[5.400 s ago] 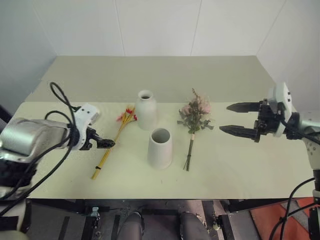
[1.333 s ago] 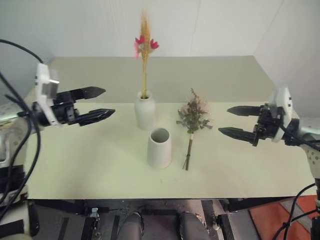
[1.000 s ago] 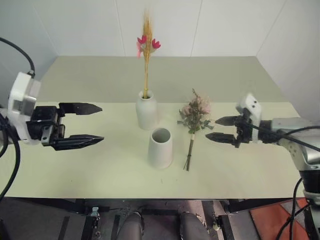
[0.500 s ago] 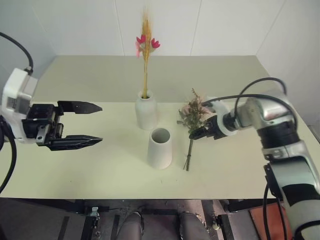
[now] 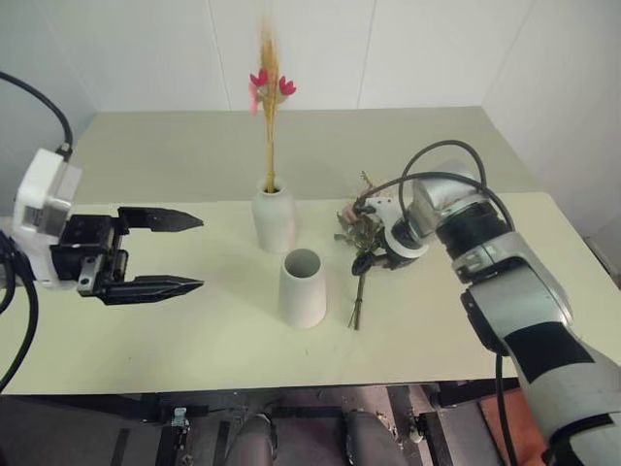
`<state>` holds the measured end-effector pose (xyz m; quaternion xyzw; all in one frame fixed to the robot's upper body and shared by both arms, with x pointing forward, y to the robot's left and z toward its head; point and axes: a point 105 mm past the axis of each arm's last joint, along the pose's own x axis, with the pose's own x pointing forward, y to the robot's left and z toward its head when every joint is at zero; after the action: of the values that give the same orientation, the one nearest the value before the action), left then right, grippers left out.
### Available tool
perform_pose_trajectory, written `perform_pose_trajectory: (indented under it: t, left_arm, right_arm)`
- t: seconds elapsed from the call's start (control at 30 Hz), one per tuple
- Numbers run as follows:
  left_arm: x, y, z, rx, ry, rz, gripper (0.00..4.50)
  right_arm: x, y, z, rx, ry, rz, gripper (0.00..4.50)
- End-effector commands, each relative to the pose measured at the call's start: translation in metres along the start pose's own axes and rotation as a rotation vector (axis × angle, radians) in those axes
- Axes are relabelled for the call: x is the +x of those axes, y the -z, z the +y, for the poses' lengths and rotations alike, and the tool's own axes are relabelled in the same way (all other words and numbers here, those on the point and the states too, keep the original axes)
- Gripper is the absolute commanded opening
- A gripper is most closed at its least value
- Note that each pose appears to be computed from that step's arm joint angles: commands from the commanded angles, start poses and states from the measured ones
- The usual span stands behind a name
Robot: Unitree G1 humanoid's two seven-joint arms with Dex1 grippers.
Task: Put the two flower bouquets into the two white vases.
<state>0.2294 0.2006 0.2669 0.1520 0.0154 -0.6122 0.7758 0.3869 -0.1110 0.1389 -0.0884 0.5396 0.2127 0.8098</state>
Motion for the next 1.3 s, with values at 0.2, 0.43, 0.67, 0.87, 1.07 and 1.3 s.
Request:
perform_pose_trajectory:
  t: [0.2,0.43,0.67,0.87,1.07,1.3]
  left_arm:
    - [-0.005,-0.010,-0.005,0.061,-0.018,-0.018,4.50]
    - [-0.005,-0.009,-0.003,0.064,-0.018,-0.020,4.50]
    - [-0.003,-0.009,-0.001,0.063,-0.007,-0.030,4.50]
    - [0.000,-0.007,0.001,0.050,0.012,-0.046,4.50]
    - [0.005,-0.006,0.008,0.041,0.039,-0.058,4.50]
    - [0.008,-0.006,0.017,0.040,0.066,-0.050,4.50]
  right_arm:
    - [0.003,-0.014,0.011,-0.097,-0.009,-0.028,1.87]
    - [-0.003,-0.010,-0.006,-0.088,0.016,-0.041,0.22]
    - [-0.036,-0.030,-0.042,-0.107,0.093,-0.273,0.22]
    - [-0.091,-0.055,-0.075,-0.056,0.149,-0.633,0.22]
    - [-0.150,-0.067,-0.056,-0.023,-0.053,-1.117,0.22]
    - [-0.201,-0.052,0.003,-0.210,-0.380,-1.443,0.22]
